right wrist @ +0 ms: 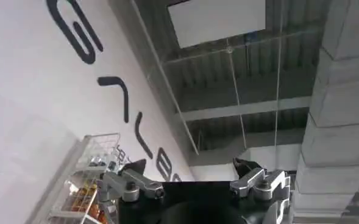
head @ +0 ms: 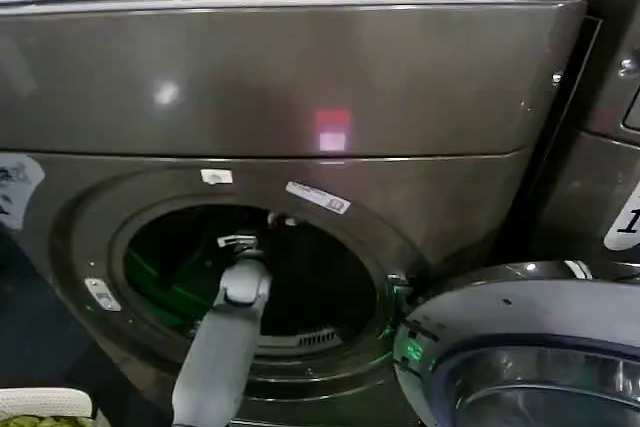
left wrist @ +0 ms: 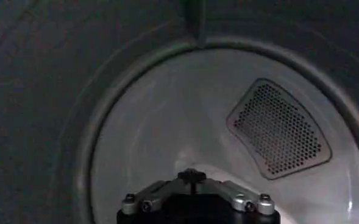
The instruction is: Grasp the clothes from the dryer.
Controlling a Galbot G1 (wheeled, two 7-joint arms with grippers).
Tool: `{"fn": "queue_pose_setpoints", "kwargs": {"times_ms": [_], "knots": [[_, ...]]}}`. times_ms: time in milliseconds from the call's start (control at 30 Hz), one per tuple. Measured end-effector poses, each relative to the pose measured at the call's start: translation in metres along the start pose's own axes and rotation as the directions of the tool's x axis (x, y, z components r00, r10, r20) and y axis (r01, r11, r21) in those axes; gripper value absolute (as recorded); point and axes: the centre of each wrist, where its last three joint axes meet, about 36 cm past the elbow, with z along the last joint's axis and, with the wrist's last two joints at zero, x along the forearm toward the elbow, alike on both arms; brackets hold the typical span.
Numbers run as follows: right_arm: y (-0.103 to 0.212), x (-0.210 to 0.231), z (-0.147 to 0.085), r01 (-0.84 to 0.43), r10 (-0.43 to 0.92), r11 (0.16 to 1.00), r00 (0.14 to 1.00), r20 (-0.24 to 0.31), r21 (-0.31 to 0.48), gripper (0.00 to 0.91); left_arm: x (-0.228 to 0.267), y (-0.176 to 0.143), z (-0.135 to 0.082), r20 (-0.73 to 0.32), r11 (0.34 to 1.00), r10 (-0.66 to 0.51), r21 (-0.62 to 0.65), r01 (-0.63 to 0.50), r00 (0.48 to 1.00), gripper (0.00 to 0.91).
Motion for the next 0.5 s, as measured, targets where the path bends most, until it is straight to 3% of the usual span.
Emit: {"fn": "queue_pose_setpoints", "kwargs": {"times_ms": [500], "knots": [[-0.010,-0.001,-0.011,-0.009,0.009,1.000,1.000,-0.007,0.022,0.907,0.002,-0.004,-0.002,0.005,1.000,0.008,0.015,-0.008,1.000,0.000]]}}
